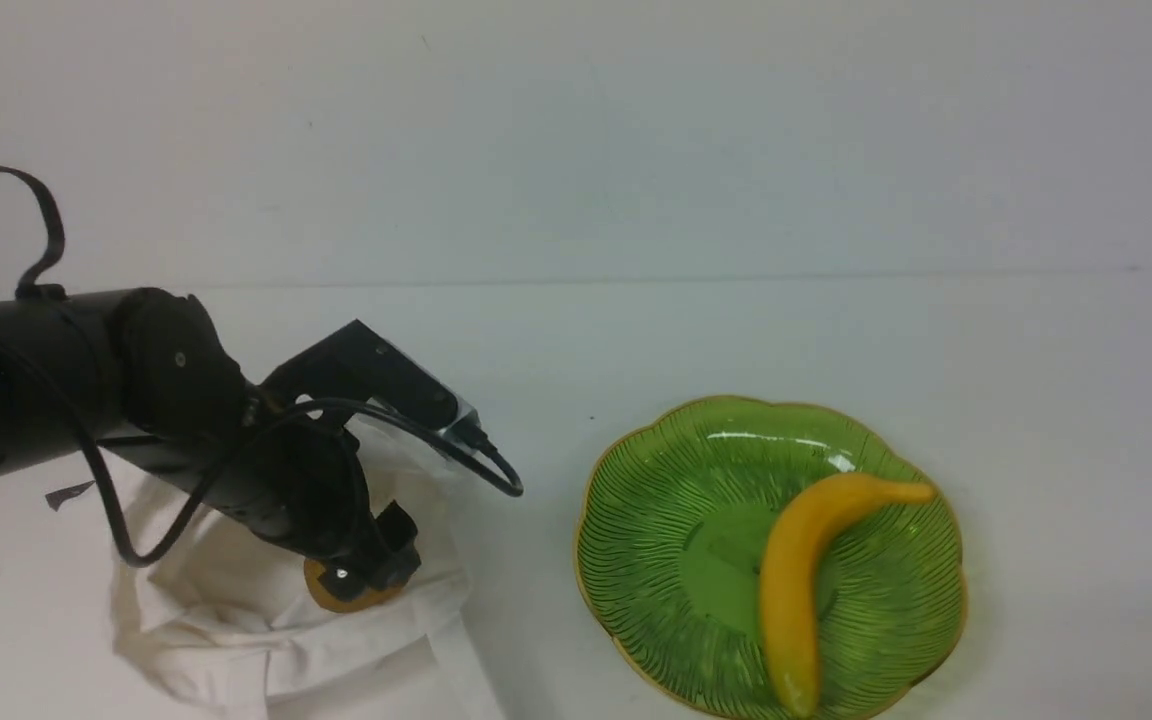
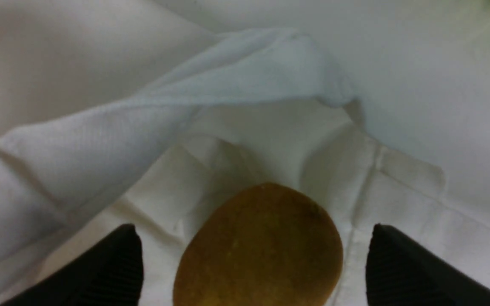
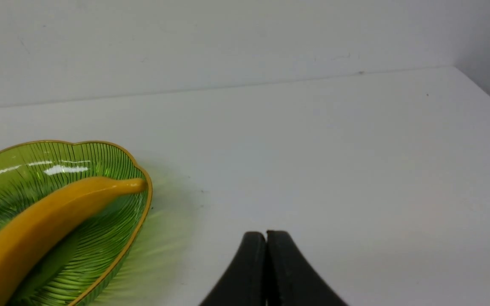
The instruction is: Take the fruit out of the cloth bag on the white table and place them on a plate.
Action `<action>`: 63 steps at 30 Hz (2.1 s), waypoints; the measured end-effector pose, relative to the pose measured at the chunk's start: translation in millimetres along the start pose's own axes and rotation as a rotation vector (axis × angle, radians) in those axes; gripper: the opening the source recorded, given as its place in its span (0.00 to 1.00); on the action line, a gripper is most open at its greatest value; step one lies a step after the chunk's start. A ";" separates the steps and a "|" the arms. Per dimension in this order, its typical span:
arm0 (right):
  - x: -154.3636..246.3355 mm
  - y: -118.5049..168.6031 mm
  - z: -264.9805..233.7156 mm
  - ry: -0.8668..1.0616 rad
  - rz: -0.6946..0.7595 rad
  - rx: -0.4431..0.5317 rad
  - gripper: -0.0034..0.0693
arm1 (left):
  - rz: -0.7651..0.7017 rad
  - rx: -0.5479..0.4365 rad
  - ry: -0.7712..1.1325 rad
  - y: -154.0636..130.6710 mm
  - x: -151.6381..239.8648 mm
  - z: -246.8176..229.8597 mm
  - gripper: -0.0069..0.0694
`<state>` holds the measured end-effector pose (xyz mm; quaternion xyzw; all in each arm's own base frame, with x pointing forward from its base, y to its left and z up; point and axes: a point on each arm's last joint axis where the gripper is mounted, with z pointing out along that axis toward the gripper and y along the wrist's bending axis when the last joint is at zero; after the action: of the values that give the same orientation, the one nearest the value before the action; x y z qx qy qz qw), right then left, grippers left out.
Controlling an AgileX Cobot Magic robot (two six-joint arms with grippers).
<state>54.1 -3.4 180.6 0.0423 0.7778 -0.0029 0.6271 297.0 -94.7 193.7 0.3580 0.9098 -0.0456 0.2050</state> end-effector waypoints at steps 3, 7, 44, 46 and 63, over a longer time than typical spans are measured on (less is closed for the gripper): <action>0.0 0.0 0.0 0.000 0.000 0.000 0.03 | -0.004 0.010 0.023 0.5 1.9 9.3 0.93; 0.0 0.0 0.0 0.000 0.000 0.000 0.03 | -0.019 0.022 0.049 0.7 4.3 18.2 0.87; 0.0 0.0 0.0 0.000 0.000 0.000 0.03 | -0.015 0.174 -0.419 -122.6 -87.6 -50.0 0.73; 0.0 0.0 0.0 0.000 0.000 0.000 0.03 | -0.021 0.152 -0.448 -125.1 -93.3 -35.8 0.73; 0.0 0.0 0.0 0.000 0.000 0.000 0.03 | -0.058 0.144 -0.345 -127.8 -90.0 18.6 0.98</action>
<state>54.1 -3.4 180.6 0.0423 0.7778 -0.0029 0.6271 277.1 -250.5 205.1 0.3325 0.8654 -0.1771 0.3305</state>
